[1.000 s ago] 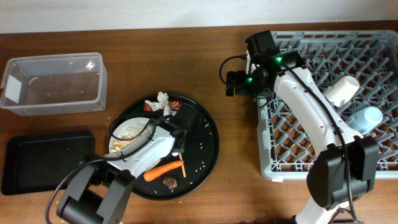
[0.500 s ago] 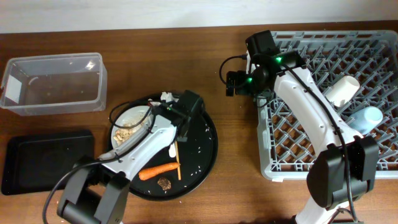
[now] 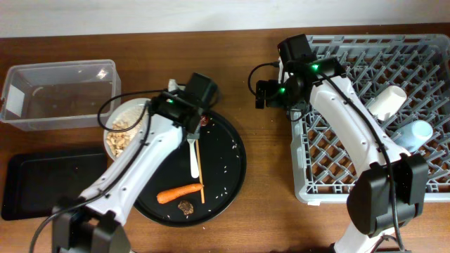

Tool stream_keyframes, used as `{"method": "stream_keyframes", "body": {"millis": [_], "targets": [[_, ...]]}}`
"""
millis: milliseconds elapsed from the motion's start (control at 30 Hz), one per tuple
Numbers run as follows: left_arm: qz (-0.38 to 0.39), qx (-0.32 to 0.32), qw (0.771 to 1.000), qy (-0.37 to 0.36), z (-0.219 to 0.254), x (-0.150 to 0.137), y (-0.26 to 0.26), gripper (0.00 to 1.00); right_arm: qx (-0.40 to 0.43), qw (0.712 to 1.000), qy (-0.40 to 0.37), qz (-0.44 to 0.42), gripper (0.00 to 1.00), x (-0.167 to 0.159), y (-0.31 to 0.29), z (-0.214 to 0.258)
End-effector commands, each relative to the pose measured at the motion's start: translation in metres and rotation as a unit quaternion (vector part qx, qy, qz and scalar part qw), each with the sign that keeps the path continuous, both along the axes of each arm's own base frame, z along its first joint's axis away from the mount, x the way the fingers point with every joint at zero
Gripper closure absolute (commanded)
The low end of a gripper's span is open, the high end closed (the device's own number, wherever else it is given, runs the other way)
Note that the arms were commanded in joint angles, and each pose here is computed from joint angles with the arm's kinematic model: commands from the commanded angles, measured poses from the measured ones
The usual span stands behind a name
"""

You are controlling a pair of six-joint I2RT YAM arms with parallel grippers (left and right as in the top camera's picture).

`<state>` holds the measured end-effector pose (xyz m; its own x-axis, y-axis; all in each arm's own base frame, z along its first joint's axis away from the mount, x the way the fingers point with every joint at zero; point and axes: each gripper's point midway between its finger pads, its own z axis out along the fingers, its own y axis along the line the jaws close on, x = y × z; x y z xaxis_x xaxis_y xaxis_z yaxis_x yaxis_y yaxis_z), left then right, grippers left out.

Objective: Sort waste into correct bins and load items into the dishwasher rack
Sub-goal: 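Tilt the plate over the black tray with the left gripper to dump rice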

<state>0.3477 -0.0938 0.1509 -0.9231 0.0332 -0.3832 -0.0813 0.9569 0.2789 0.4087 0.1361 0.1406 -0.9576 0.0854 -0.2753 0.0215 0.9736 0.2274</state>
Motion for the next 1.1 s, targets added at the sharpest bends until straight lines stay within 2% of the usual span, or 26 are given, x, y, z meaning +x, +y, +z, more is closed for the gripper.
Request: {"method": "stream_keyframes", "body": {"millis": [0, 200, 367, 500, 767, 967, 1067], "targets": [[0.062, -0.041, 0.996, -0.038, 0.030, 0.008, 0.037, 0.99, 0.002, 1.000, -0.012, -0.007, 0.01, 0.004, -0.002, 0.009], [0.176, -0.101, 0.979, -0.034, 0.025, 0.015, 0.112, 0.99, 0.002, 1.000, -0.012, -0.007, 0.01, 0.004, -0.002, 0.009], [0.281, -0.177, 0.942, -0.050, 0.022, 0.010, 0.184, 0.99, 0.002, 1.000, -0.012, -0.007, 0.01, 0.004, -0.002, 0.009], [0.324, -0.217, 0.919, -0.063, 0.020, 0.004, 0.215, 0.99, 0.002, 1.000, -0.012, -0.007, 0.01, 0.004, -0.002, 0.009], [0.348, -0.303, 0.880, -0.111, 0.012, 0.009, 0.247, 0.99, 0.002, 1.000, -0.012, -0.007, 0.01, 0.004, -0.002, 0.009], [0.358, -0.367, 0.850, -0.119, 0.017, 0.001, 0.255, 0.99, 0.002, 1.000, -0.012, -0.007, 0.01, 0.004, -0.002, 0.009], [0.372, -0.405, 0.827, -0.121, 0.020, -0.009, 0.263, 0.99, 0.002, 1.000, -0.012, -0.007, 0.01, 0.004, -0.002, 0.009]]}}
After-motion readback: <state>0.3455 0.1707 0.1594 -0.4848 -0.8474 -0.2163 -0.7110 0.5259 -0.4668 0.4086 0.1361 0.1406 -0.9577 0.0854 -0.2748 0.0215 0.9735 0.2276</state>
